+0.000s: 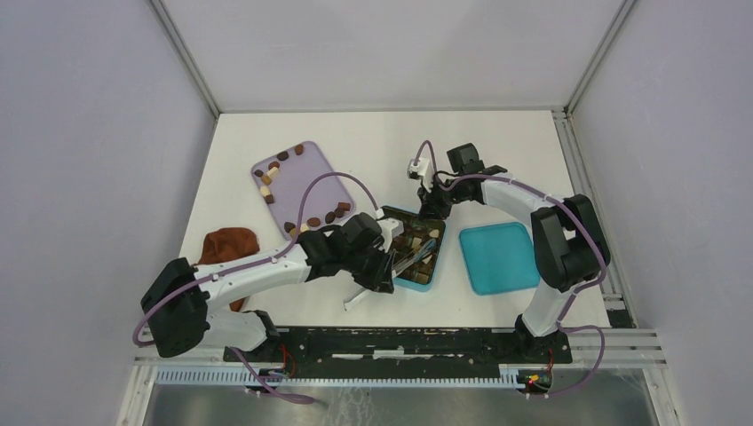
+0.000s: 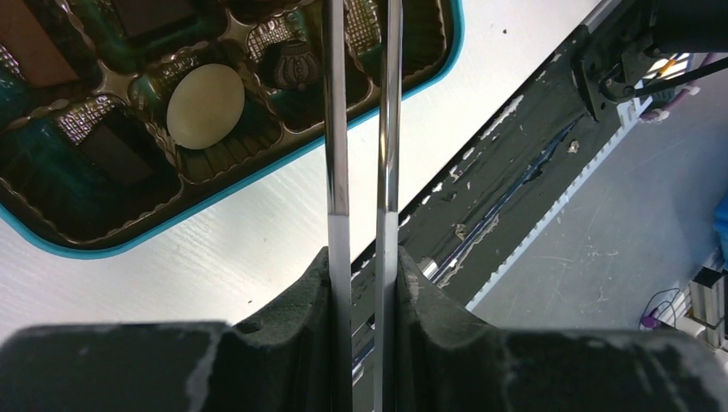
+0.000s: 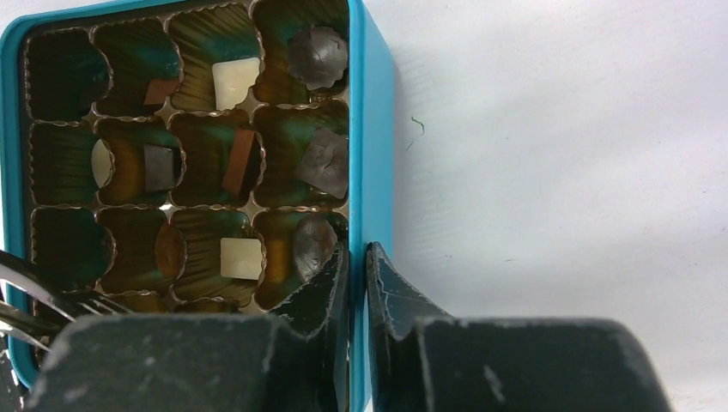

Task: Pack the chocolate
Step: Place the fake chocolate in the packing box, then pick up the fake chocolate from the plate.

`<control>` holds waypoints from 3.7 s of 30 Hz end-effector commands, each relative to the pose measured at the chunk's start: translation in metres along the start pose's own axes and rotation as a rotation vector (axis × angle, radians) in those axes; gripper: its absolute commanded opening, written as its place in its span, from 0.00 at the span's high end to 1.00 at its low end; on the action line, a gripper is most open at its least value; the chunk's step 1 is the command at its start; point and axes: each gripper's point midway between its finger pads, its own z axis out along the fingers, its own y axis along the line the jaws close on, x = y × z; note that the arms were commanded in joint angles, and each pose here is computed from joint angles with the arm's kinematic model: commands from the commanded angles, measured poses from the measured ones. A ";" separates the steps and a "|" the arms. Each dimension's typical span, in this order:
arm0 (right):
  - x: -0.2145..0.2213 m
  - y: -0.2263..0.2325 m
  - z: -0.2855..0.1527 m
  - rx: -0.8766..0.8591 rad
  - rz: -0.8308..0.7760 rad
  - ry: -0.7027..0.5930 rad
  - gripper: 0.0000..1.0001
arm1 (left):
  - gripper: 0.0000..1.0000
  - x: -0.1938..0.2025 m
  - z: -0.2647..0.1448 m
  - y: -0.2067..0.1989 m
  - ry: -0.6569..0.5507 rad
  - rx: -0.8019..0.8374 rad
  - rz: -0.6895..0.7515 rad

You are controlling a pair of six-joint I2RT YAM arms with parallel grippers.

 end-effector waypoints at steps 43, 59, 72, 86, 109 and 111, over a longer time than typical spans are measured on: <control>-0.057 0.005 -0.074 0.005 -0.095 -0.234 0.37 | 0.58 -0.021 -0.151 0.160 -0.117 -0.628 -0.408; -0.053 0.006 -0.069 -0.018 -0.080 -0.230 0.37 | 0.56 -0.011 -0.139 0.175 0.000 -0.655 -0.412; -0.052 0.007 -0.067 -0.028 -0.076 -0.230 0.37 | 0.54 -0.017 -0.132 0.190 0.038 -0.644 -0.413; -0.051 0.008 -0.065 -0.040 -0.073 -0.231 0.37 | 0.53 -0.011 -0.140 0.184 0.041 -0.646 -0.438; -0.052 0.010 -0.065 -0.048 -0.078 -0.231 0.37 | 0.53 0.008 -0.133 0.186 0.114 -0.651 -0.470; -0.052 0.011 -0.064 -0.049 -0.078 -0.231 0.37 | 0.53 0.010 -0.131 0.185 0.123 -0.645 -0.473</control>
